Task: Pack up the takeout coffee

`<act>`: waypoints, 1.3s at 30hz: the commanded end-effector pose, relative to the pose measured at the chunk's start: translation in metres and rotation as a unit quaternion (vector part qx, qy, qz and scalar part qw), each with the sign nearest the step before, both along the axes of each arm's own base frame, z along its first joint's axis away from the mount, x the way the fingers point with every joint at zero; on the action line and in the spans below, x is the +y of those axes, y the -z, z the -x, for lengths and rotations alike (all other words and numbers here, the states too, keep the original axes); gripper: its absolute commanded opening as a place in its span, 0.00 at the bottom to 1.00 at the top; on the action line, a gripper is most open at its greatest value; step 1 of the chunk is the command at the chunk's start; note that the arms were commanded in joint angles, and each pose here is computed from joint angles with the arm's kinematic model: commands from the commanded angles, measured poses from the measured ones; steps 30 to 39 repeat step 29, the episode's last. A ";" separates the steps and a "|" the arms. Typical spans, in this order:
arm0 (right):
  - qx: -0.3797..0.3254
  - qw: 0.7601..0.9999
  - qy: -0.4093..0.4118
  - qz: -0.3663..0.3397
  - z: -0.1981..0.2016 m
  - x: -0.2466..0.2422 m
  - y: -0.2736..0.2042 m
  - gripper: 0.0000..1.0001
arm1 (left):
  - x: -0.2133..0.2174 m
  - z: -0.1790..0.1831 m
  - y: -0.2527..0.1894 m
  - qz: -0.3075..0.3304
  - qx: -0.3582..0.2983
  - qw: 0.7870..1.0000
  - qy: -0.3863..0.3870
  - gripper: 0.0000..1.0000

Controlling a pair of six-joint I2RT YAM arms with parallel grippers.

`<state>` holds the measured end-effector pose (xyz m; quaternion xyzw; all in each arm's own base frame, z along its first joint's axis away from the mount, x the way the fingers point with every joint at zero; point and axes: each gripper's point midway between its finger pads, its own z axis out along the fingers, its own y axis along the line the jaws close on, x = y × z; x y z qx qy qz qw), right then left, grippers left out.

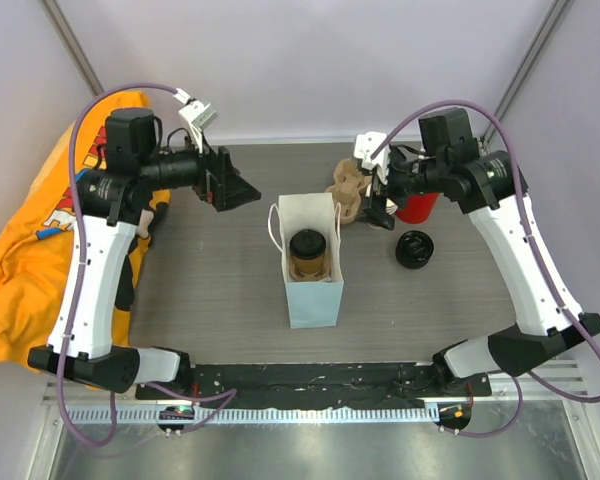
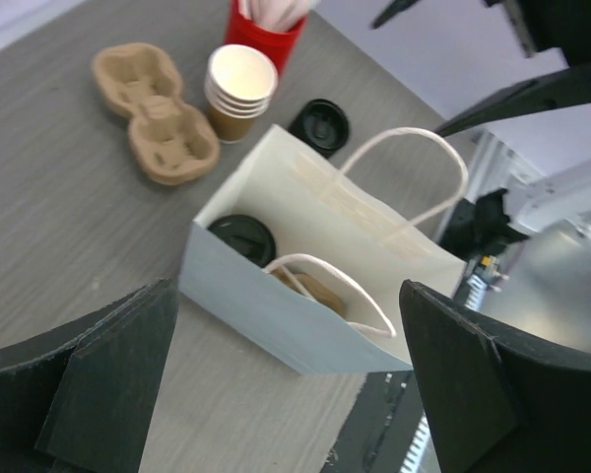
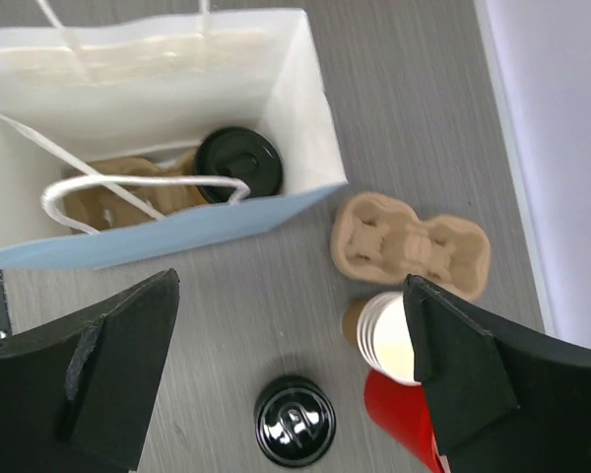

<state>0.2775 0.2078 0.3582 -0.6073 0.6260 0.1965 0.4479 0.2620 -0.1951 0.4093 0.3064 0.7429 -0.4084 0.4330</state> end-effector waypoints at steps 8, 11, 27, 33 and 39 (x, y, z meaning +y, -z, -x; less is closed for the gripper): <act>-0.083 0.955 0.283 -0.012 -0.024 -0.090 -0.056 1.00 | 0.074 -0.067 -0.026 -0.095 -0.108 0.960 -0.238 1.00; -0.108 0.922 0.370 -0.041 -0.034 -0.113 -0.075 1.00 | 0.101 -0.081 -0.033 -0.099 -0.119 0.943 -0.293 1.00; -0.204 0.786 0.572 -0.114 -0.049 -0.193 -0.129 1.00 | 0.174 -0.081 -0.055 -0.055 -0.122 0.921 -0.365 1.00; -0.205 0.784 0.574 -0.116 -0.051 -0.193 -0.130 1.00 | 0.171 -0.080 -0.054 -0.052 -0.119 0.925 -0.357 1.00; -0.205 0.784 0.574 -0.116 -0.051 -0.193 -0.130 1.00 | 0.171 -0.080 -0.054 -0.052 -0.119 0.925 -0.357 1.00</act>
